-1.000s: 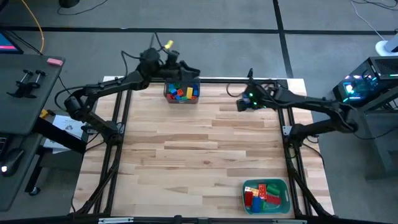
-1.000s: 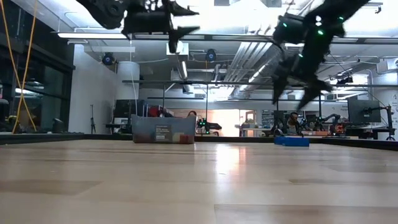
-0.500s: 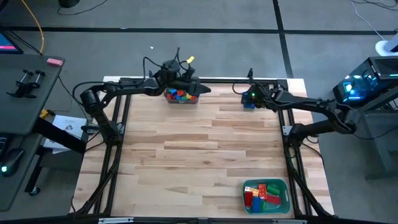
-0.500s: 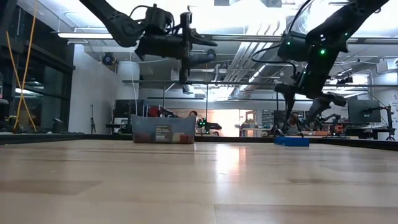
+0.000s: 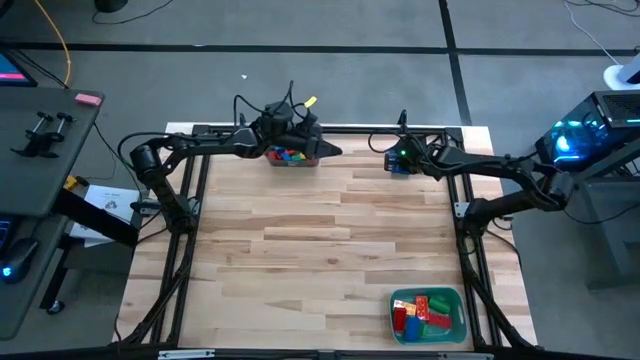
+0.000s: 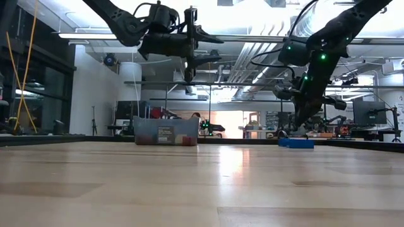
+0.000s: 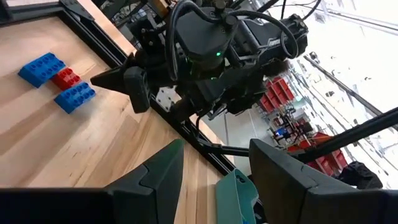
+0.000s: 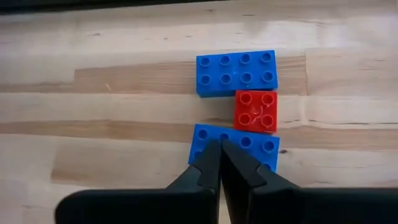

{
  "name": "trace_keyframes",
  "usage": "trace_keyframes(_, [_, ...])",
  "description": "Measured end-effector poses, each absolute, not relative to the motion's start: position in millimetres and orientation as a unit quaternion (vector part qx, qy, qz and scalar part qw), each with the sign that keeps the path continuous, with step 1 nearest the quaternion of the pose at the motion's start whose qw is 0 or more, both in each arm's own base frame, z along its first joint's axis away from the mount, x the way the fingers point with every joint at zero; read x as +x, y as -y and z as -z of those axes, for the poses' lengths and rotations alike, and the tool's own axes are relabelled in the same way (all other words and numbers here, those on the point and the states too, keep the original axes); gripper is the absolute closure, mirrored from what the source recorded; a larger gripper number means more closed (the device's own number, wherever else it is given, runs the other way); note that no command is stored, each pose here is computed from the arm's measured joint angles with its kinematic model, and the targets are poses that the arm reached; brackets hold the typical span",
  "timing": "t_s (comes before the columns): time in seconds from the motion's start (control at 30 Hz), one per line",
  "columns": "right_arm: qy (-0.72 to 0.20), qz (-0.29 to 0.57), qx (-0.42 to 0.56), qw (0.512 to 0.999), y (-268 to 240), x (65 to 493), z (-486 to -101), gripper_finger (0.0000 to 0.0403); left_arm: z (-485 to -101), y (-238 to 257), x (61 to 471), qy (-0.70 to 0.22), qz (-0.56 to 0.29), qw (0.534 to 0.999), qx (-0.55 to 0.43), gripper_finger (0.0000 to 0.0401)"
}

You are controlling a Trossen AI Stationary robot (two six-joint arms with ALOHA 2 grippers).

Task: Sort blocks by size
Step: Put the blue game piece into the green bin

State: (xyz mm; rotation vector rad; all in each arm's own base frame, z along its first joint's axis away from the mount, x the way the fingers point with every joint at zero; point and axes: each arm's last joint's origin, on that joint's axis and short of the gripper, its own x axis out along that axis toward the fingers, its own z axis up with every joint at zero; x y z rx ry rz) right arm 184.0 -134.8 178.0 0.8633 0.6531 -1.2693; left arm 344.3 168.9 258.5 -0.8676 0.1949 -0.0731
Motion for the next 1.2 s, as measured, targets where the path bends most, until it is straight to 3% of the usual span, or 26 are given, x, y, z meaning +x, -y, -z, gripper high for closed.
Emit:
trace_keyframes(0.63, [-0.294,0.544,0.396,0.679,135,174,-158,0.0402,-256,-174,342,-0.096,0.004,0.905,-0.414,0.023])
trace_keyframes(0.9, [-0.284,0.538,0.412,0.678,136,175,-159,0.0402,-258,-168,344,-0.102,0.048,0.907,-0.405,0.023])
trace_keyframes(1.2, [-0.292,0.555,0.442,0.642,151,170,-144,0.0403,-258,-170,343,-0.102,0.046,0.908,-0.403,0.023])
